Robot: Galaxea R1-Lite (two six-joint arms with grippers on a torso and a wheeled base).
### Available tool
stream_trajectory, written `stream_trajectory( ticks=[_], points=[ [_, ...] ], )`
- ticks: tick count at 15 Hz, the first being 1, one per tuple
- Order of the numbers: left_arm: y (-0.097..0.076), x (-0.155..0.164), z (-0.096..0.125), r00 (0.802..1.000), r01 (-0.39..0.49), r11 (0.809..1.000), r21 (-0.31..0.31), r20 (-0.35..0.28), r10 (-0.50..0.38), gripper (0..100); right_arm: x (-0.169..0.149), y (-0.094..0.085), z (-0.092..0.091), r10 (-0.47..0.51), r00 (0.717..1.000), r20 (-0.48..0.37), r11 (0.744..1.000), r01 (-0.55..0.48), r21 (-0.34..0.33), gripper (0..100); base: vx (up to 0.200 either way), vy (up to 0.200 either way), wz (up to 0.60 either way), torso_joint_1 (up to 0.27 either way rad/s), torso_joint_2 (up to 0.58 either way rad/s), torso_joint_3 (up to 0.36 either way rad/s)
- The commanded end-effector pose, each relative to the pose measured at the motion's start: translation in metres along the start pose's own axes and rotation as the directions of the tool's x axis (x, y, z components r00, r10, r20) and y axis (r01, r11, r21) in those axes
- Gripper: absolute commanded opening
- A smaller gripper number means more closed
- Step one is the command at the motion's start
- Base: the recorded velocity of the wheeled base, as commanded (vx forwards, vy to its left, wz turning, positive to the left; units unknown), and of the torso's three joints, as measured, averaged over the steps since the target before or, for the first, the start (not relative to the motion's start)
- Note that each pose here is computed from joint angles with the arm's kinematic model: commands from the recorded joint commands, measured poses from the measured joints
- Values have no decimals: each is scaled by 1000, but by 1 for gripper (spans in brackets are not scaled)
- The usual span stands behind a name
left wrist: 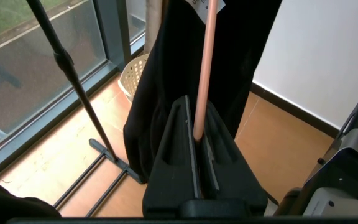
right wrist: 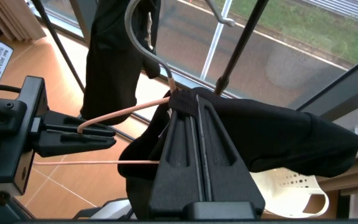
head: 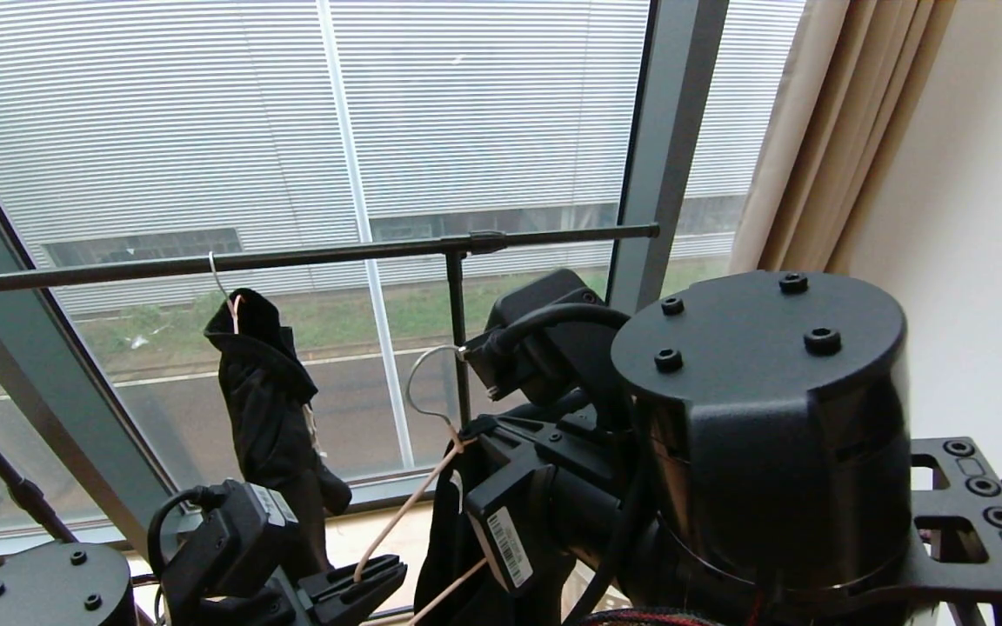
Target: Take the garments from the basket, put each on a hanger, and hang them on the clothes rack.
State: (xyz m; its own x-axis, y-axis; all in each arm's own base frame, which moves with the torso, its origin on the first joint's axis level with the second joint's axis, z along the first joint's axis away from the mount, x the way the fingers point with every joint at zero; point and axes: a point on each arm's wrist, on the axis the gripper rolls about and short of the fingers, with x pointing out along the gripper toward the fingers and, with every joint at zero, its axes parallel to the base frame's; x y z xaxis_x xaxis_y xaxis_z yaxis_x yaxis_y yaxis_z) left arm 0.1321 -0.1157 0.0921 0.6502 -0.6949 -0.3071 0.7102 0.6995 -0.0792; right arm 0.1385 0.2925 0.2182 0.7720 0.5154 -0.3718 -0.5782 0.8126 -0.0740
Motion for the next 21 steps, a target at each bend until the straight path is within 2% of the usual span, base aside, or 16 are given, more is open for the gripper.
stream_trajectory(
  ticks=[1, 3, 8, 18, 19, 21],
  points=[
    [0, -1, 1, 1000, 0, 1000, 0, 9, 0, 0, 2, -3, 1, -9, 1000, 1, 1000, 9, 5, 0, 0, 0, 0, 0, 0, 0],
    [0, 0, 4, 999, 1, 1000, 5, 35, -2, 0, 6, -12, 4, -32, 999, 3, 999, 32, 20, 0, 0, 0, 0, 0, 0, 0],
    [0, 0, 4, 999, 1, 1000, 5, 36, -2, 0, 11, -20, 6, -52, 999, 15, 998, 52, 37, 0, 0, 0, 0, 0, 0, 0],
    [-2, -1, 4, 999, 9, 1000, 11, 40, -9, 0, 11, -21, 8, -56, 998, 22, 998, 55, 42, 0, 0, 0, 0, 0, 0, 0],
    [-2, -1, 4, 999, 9, 1000, 9, 40, -9, 0, 11, -21, 7, -56, 998, 19, 998, 56, 42, 100, 0, 0, 0, 0, 0, 0],
    [-2, -1, 4, 999, 9, 1000, 11, 40, -9, 0, 11, -21, 7, -56, 998, 19, 998, 56, 42, 100, 0, 0, 0, 0, 0, 0]
  ],
)
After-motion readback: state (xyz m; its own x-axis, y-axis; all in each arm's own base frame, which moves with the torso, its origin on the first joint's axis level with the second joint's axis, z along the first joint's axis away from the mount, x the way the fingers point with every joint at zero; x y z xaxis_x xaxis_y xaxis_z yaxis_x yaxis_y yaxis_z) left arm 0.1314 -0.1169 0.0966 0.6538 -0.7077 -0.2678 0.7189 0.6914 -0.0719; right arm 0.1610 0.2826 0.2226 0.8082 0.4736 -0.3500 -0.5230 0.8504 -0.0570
